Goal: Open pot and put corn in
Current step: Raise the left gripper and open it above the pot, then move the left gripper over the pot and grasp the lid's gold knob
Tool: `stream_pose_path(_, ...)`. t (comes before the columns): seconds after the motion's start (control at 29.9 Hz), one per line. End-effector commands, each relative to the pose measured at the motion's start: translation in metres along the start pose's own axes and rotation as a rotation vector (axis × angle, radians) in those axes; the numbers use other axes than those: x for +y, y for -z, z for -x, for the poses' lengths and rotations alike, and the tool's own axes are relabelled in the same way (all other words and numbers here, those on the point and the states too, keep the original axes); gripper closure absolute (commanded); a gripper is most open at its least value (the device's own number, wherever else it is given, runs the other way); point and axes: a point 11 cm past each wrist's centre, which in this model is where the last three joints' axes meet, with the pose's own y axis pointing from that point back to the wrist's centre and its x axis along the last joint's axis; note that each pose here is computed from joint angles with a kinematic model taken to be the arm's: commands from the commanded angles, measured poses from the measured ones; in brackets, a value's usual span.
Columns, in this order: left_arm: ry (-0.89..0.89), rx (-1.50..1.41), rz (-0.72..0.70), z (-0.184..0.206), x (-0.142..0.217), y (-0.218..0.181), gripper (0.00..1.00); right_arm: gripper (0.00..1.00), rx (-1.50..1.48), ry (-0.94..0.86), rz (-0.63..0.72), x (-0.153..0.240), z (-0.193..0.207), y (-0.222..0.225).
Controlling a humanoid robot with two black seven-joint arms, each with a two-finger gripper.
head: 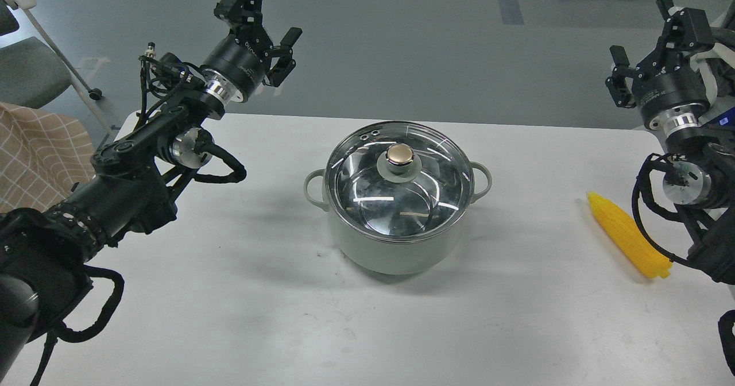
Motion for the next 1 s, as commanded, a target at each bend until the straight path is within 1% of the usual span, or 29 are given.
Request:
stream_pose_path(0.0, -0.002, 0.000, 0.002, 0.001, 0.000, 0.000, 0.02, 0.00, -0.001, 0.000, 0.001, 0.000, 0.000, -0.001)
stream_pose_path(0.43, 0.037, -0.028, 0.015, 0.009, -0.002, -0.004, 0.02, 0.00, -0.004, 0.005, 0.003, 0.001, 0.001, -0.002)
stream_pose_path(0.47, 0.070, -0.034, 0.023, 0.017, -0.005, -0.009, 0.02, 0.00, -0.004, 0.004, 0.004, 0.002, 0.001, -0.002)
stream_pose_path(0.53, 0.114, -0.086, 0.031, 0.021, -0.004, -0.021, 0.02, 0.00, -0.002, 0.007, 0.003, 0.001, 0.002, -0.002)
stream_pose_path(0.6, 0.211, -0.195, 0.034, 0.035, -0.002, -0.038, 0.02, 0.00, -0.003, 0.007, 0.001, 0.001, 0.002, -0.001)
stream_pose_path(0.63, 0.212, -0.196, 0.034, 0.035, -0.002, -0.038, 0.02, 0.00, -0.003, 0.007, 0.001, 0.001, 0.002, -0.001)
stream_pose_path(0.7, 0.326, -0.339, 0.037, 0.054, 0.002, -0.052, 0.02, 0.00, -0.001, 0.007, 0.002, 0.001, 0.002, -0.001)
stream_pose_path(0.74, 0.354, -0.382, 0.038, 0.060, 0.004, -0.055, 0.02, 0.00, 0.002, 0.010, 0.005, 0.001, 0.002, -0.002)
stream_pose_path(0.8, 0.443, -0.576, 0.066, 0.082, 0.010, -0.065, 0.02, 0.00, 0.012, 0.019, 0.014, 0.001, 0.003, -0.003)
stream_pose_path(0.87, 0.486, -0.676, 0.084, 0.095, 0.012, -0.066, 0.02, 0.00, 0.014, 0.017, 0.016, 0.002, 0.003, -0.004)
stream_pose_path(0.97, 0.597, -0.963, 0.131, 0.121, 0.019, -0.061, 0.02, 0.00, 0.015, 0.018, 0.016, 0.002, 0.002, -0.004)
